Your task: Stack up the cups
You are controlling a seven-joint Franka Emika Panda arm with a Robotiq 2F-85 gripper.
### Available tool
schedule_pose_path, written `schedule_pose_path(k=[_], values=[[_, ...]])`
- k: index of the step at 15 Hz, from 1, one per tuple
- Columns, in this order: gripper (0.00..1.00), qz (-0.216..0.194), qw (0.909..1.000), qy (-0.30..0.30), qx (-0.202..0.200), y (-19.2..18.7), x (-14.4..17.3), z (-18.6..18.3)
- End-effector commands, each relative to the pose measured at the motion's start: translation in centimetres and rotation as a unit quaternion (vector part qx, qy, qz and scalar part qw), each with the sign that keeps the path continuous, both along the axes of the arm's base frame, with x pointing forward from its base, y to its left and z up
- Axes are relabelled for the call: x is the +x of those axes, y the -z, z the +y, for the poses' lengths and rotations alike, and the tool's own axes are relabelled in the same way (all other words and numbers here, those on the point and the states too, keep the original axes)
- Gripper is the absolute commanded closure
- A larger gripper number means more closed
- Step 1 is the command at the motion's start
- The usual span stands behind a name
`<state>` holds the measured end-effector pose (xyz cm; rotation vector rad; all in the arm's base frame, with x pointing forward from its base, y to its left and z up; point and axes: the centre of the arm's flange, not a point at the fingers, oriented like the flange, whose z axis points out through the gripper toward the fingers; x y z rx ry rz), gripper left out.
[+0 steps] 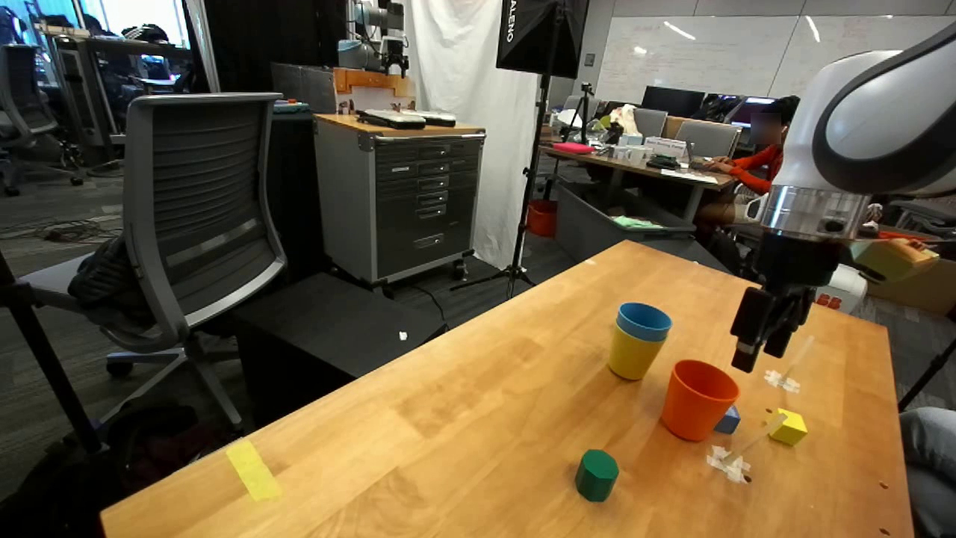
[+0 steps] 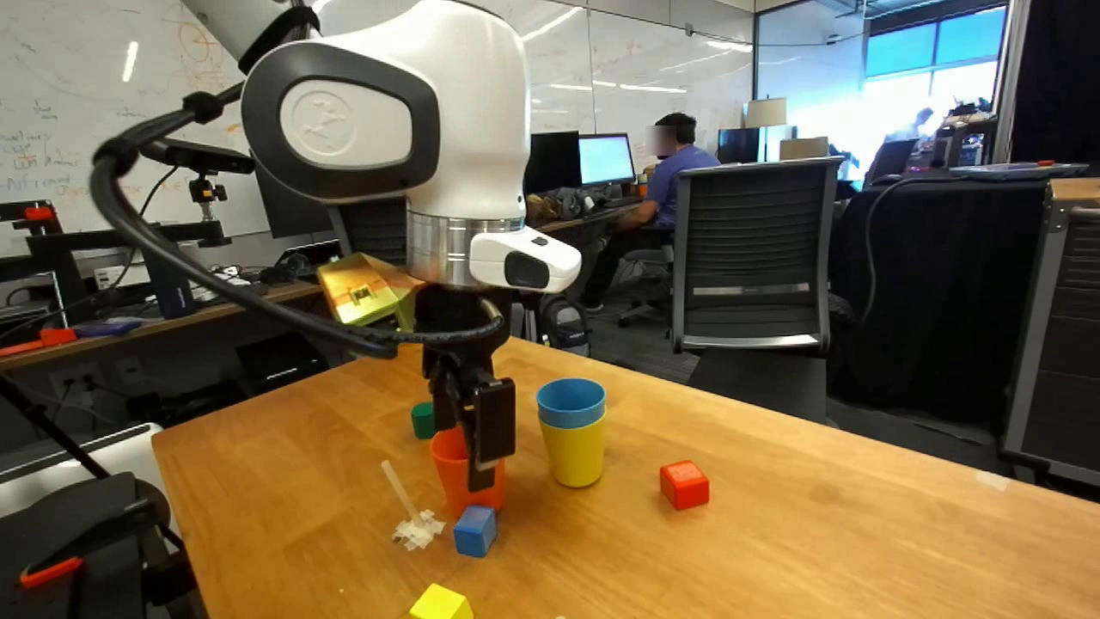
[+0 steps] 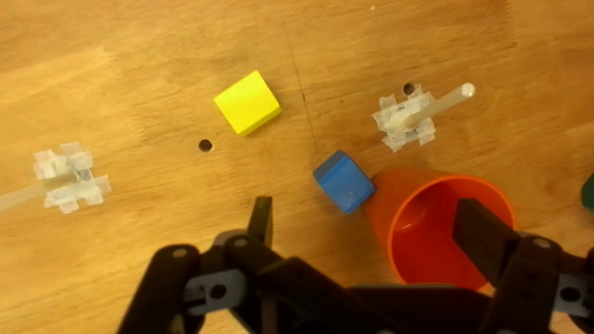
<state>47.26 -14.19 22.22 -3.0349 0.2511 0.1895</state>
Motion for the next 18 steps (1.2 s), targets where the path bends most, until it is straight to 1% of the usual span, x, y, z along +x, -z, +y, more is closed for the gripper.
schedule_pose_path(k=[1, 12, 18], values=[[0.0, -0.017, 0.9998, -0.009, 0.0, 0.5, 0.7, 0.7], [0.0, -0.008, 0.9999, -0.006, -0.004, 2.6, 1.1, 1.0], [0.0, -0.007, 1.0, -0.004, -0.004, 3.0, 1.5, 1.2]])
